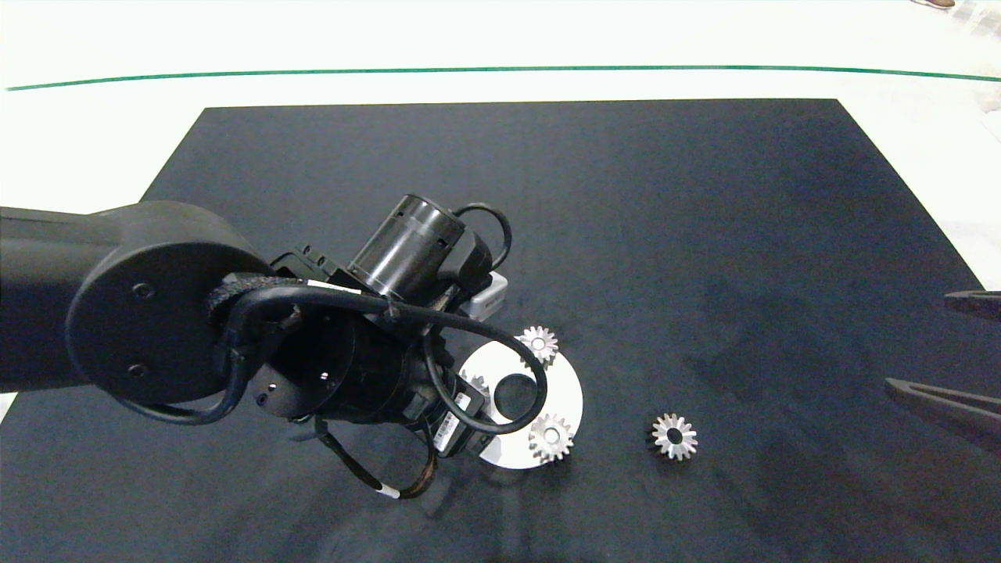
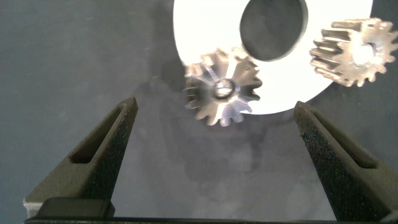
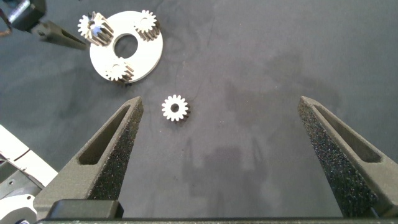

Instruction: Remove an incorrectly installed larger gear and replace it with the correct smaller gear

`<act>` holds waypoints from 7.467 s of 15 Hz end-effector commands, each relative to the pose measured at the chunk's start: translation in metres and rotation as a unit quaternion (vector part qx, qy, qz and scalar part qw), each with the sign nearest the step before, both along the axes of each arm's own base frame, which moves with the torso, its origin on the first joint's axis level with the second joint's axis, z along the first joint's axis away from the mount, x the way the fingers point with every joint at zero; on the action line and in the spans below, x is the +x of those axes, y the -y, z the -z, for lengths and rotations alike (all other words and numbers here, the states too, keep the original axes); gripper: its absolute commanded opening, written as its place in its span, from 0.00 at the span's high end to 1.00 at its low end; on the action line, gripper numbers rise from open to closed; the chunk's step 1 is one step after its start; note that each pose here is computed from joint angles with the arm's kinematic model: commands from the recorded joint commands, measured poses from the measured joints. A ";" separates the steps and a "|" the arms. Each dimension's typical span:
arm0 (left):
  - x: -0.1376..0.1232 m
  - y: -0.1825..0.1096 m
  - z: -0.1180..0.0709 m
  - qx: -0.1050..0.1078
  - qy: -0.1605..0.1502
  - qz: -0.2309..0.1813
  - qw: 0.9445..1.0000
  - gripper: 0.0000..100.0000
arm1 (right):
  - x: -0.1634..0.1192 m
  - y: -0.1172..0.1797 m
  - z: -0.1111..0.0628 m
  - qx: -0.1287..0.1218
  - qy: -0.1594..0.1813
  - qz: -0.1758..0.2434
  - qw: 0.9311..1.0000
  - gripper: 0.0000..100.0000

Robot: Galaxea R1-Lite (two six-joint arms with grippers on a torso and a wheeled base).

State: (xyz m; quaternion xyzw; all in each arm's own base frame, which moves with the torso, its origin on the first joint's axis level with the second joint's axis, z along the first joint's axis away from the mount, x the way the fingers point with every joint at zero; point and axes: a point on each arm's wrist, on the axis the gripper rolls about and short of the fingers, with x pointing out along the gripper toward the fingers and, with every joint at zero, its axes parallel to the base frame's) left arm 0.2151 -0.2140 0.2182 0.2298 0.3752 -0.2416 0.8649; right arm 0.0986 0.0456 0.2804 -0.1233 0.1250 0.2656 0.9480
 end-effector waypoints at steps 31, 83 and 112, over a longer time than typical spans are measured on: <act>0.022 0.014 0.019 0.019 -0.011 -0.006 1.000 0.40 | 0.003 -0.002 0.004 -0.003 -0.010 -0.007 1.000 0.00; -0.009 -0.011 -0.017 -0.116 0.057 -0.046 0.991 0.00 | 0.003 -0.004 0.009 -0.007 -0.020 -0.020 1.000 0.00; 0.000 -0.003 0.033 -0.123 0.045 -0.092 0.987 0.00 | 0.003 -0.005 0.014 -0.016 -0.024 -0.027 0.999 0.00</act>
